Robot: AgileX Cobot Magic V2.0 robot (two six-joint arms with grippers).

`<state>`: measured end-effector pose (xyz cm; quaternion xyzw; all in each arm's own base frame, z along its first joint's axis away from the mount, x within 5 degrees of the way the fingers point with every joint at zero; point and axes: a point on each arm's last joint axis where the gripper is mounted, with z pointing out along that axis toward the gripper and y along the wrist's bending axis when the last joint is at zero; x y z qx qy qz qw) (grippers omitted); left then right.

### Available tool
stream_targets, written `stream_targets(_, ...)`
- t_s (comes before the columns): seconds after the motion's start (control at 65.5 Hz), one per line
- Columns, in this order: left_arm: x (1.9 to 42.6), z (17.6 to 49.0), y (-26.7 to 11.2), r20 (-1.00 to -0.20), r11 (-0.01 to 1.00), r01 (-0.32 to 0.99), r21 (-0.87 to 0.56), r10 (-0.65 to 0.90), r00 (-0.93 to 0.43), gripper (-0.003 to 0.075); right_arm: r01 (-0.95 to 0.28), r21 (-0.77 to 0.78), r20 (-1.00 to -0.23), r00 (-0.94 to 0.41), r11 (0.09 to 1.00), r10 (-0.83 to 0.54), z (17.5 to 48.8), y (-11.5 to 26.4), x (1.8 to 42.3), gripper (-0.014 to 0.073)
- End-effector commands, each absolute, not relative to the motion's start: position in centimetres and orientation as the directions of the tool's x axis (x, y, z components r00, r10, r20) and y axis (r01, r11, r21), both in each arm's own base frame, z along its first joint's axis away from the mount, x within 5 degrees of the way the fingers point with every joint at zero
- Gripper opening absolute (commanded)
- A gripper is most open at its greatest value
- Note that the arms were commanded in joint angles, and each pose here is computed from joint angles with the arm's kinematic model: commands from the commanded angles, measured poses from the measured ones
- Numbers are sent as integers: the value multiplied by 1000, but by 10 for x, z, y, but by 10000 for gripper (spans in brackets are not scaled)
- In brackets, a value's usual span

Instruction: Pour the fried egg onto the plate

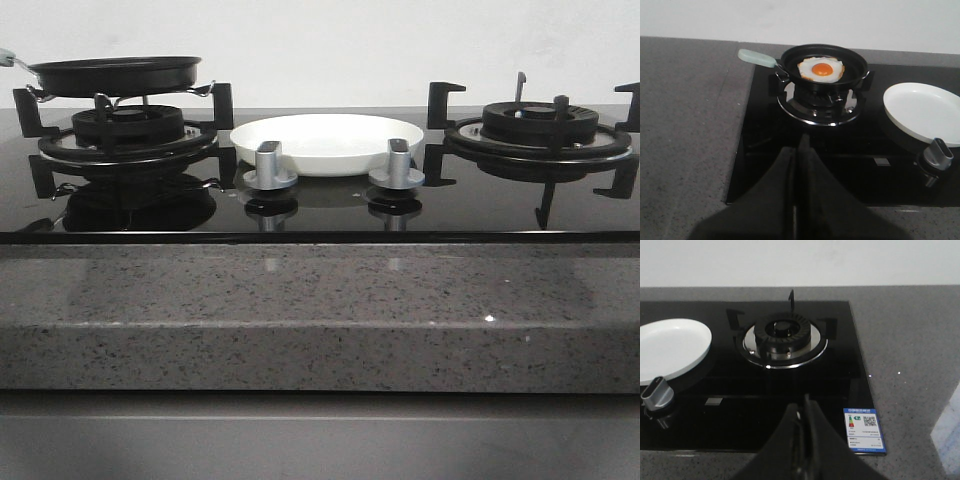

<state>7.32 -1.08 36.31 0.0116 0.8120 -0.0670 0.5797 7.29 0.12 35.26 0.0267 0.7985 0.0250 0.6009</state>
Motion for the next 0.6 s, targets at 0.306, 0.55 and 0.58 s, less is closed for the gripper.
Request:
stream_targets(0.306,91,369,-10,-947,991,87,-101,-69,-313,-16,18,66,-968,-240,998,68,359,0,89,-105)
stream_targets(0.55,93,369,-8,-954,996,71,-59,-35,-296,312,18,60,-969,-240,998,63,359,0,89,153)
stream_targets(0.58,93,369,-8,-955,996,71,-59,-35,-295,358,18,60,-969,-240,998,63,359,0,89,229)
